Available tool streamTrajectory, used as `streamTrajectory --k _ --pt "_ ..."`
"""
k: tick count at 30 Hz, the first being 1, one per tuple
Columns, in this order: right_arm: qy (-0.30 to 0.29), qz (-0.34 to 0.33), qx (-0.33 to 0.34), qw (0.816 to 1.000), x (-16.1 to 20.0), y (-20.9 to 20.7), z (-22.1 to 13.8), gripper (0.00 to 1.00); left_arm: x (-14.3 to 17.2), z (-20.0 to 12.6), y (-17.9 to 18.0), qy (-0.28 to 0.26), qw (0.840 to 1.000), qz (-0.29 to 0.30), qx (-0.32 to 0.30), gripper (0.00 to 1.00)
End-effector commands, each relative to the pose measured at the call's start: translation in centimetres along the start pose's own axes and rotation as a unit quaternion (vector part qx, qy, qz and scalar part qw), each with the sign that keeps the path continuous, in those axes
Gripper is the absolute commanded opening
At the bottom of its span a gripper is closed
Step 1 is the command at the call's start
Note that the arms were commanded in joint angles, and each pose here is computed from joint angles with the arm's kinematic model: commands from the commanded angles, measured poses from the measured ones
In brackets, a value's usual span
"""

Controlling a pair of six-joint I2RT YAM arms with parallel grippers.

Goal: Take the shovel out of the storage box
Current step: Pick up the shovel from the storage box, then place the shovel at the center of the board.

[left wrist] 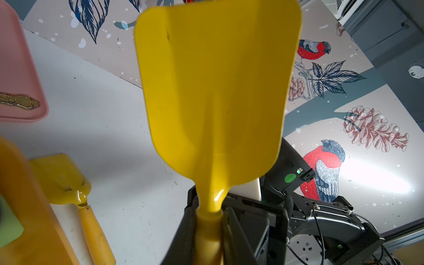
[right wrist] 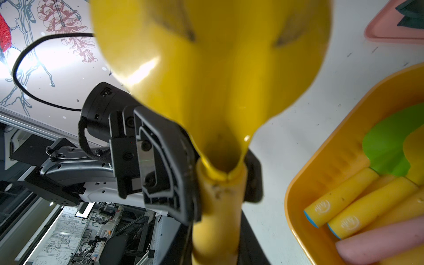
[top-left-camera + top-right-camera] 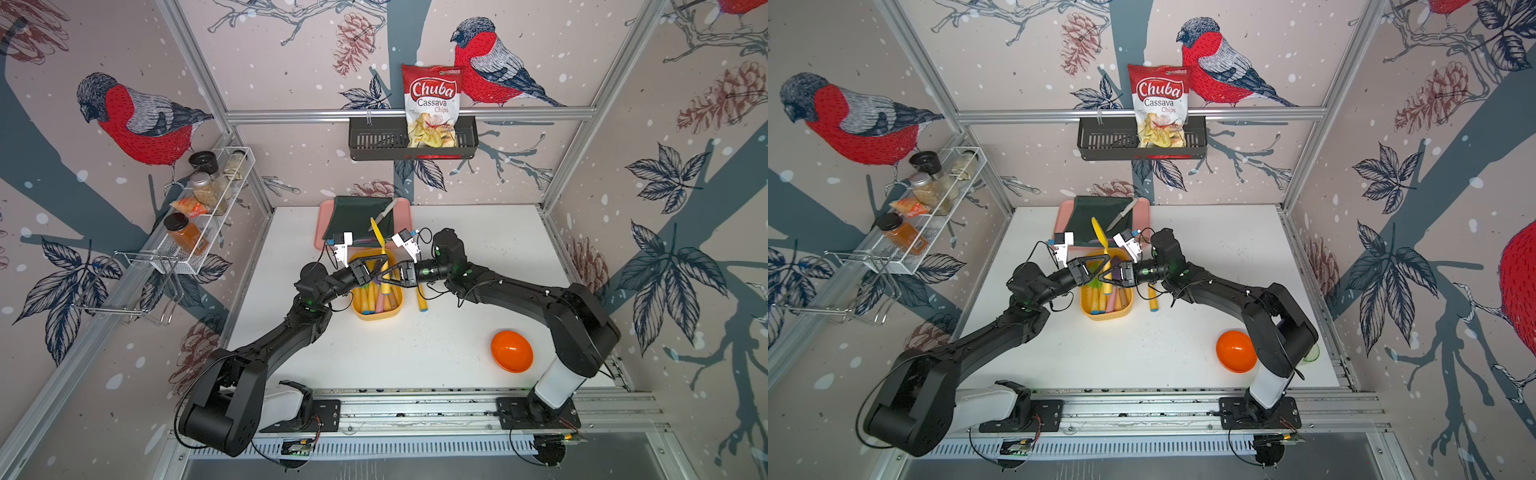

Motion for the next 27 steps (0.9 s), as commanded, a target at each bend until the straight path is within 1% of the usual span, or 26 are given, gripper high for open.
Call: streamTrajectory --k 1,2,3,5,6,8,9,11,12,13,15,16,18,22,24,27 --pt "-0.004 -0.02 0.013 1.0 0.0 -0.1 -0.8 0.12 -0.6 0.1 -0.6 -0.009 1.0 0.013 0.003 0.51" --pt "-0.002 -0.02 0.025 0.999 0.1 -0.3 -1.0 0.11 -0.6 0.1 -0.5 -0.009 1.0 0.014 -0.005 0.71" --pt "-0.001 -0.018 0.045 0.999 0.1 -0.6 -1.4 0.11 -0.7 0.1 -0.3 -0.011 1.0 0.013 -0.016 0.98" --pt "0.008 -0.01 0.103 0.995 0.5 -1.5 -2.3 0.1 -0.8 -0.2 0.0 -0.018 0.999 0.013 -0.042 0.99" --pt "0.015 0.0 0.151 0.988 0.8 -2.3 -3.0 0.1 -0.9 -0.3 0.3 -0.025 0.997 0.011 -0.069 0.99" --pt "0.036 0.017 0.261 0.965 1.5 -3.9 -4.8 0.09 -1.2 -0.8 1.0 -0.035 0.991 0.015 -0.128 0.99" --pt "0.051 0.023 0.317 0.947 2.2 -4.5 -5.8 0.09 -1.4 -1.2 1.3 -0.041 0.986 0.018 -0.16 0.99" --pt "0.075 0.035 0.417 0.905 3.2 -5.6 -8.0 0.09 -1.9 -1.9 2.0 -0.051 0.971 0.019 -0.231 0.99" --pt "0.092 0.043 0.461 0.881 4.0 -6.1 -9.2 0.09 -2.0 -2.2 2.3 -0.049 0.964 0.023 -0.261 0.99" --pt "0.112 0.053 0.497 0.859 4.8 -6.5 -10.2 0.09 -2.2 -2.3 2.4 -0.046 0.957 0.03 -0.284 0.99" --pt "0.145 0.066 0.547 0.822 6.3 -7.3 -11.6 0.09 -2.3 -2.4 2.8 -0.039 0.948 0.034 -0.315 0.99" --pt "0.157 0.071 0.563 0.808 7.0 -7.7 -12.1 0.09 -2.2 -2.4 3.1 -0.034 0.944 0.035 -0.326 0.99" --pt "0.167 0.079 0.588 0.788 8.0 -8.3 -12.8 0.08 -1.9 -2.1 3.6 -0.025 0.94 0.032 -0.337 0.98" --pt "0.189 0.11 0.609 0.763 9.4 -9.8 -13.7 0.08 -0.9 -1.2 4.8 0.001 0.938 0.021 -0.345 0.99" --pt "0.207 0.125 0.607 0.757 9.9 -10.7 -13.7 0.08 -0.3 -0.7 5.4 0.017 0.938 0.017 -0.347 0.98" --pt "0.224 0.132 0.596 0.759 10.4 -11.6 -13.0 0.08 0.2 -0.3 5.7 0.024 0.937 0.014 -0.349 0.99"
Point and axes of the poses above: each gripper's point midway between its finger pads, its own z axis out along the fingers, its own y axis along the line the jaws close on, x = y × z, the point moved 6 cm from there along -z, back along the fingers, and after that the axes turned 6 degrees about -z, right-handed, at the moved point
